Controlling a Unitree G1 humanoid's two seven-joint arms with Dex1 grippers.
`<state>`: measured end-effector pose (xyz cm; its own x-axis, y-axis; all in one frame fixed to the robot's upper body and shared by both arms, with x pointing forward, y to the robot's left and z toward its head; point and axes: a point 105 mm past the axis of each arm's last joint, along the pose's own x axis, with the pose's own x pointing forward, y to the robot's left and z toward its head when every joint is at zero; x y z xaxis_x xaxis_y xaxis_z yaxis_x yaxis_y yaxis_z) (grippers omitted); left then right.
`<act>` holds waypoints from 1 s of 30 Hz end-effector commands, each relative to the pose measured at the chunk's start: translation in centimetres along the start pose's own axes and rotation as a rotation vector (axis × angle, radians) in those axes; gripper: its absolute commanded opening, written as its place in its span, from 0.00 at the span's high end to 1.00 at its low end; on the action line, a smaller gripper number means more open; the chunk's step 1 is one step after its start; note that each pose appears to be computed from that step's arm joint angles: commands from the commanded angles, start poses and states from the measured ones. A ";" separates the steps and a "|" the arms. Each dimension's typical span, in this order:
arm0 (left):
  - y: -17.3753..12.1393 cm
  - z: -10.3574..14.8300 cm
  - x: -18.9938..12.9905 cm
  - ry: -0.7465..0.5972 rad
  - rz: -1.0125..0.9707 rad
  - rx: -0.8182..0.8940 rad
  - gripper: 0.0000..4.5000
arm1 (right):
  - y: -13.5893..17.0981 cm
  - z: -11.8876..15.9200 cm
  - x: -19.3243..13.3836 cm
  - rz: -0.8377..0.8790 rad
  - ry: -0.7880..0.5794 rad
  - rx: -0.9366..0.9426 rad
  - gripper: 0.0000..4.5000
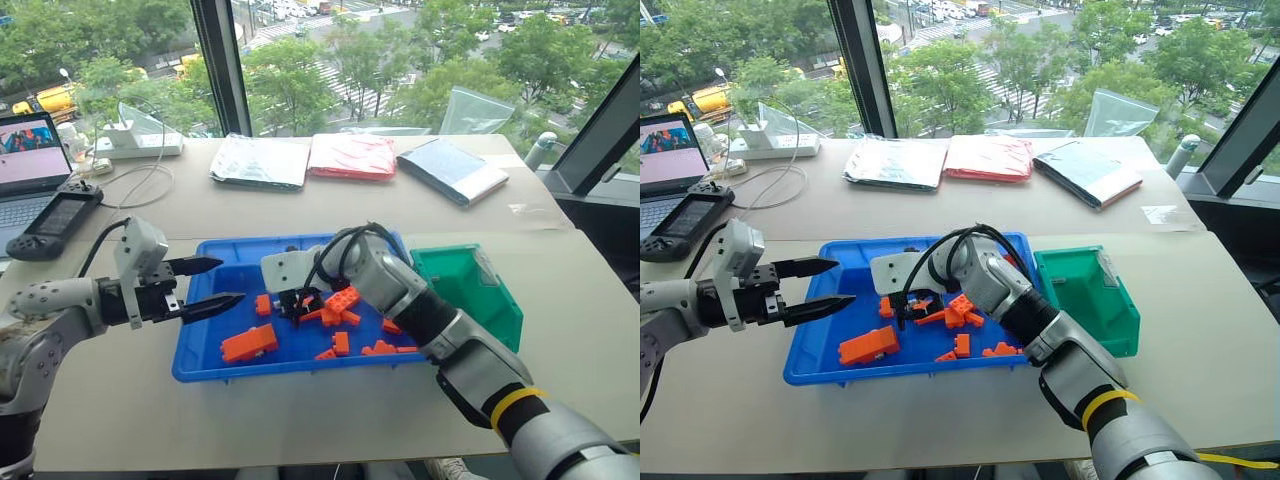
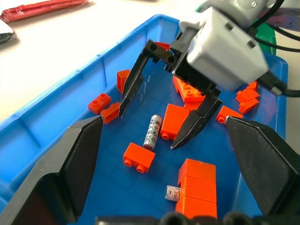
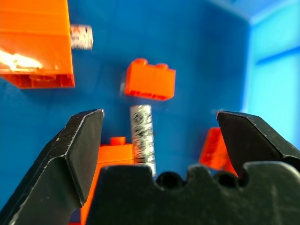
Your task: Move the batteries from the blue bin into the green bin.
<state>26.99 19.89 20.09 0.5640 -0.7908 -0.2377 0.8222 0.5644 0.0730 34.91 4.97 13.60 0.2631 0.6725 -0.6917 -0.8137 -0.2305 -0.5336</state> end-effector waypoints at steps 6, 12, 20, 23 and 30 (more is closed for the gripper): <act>-0.4 1.2 -0.3 -0.033 0.001 0.036 0.00 | 1.5 -1.9 0.8 0.064 0.061 0.075 0.29; -0.4 1.2 -0.2 -0.037 -0.002 0.036 0.00 | 2.3 -2.3 0.6 0.103 0.080 0.104 0.73; -0.2 1.2 0.1 -0.042 -0.007 0.041 0.00 | 1.8 0.1 0.2 0.050 -0.051 0.088 0.81; -0.2 1.2 0.2 -0.044 -0.009 0.041 0.00 | 0.1 1.2 -0.9 -0.059 -0.119 0.107 0.81; -0.3 1.0 0.4 -0.047 -0.015 0.032 0.00 | -4.3 3.1 -10.6 -0.424 -0.306 0.180 0.81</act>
<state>27.11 19.32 20.17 0.5570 -0.8010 -0.2195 0.8282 0.5555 0.0748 34.88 1.57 21.84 0.4278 0.8345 -0.3471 -0.7811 0.1482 -0.6066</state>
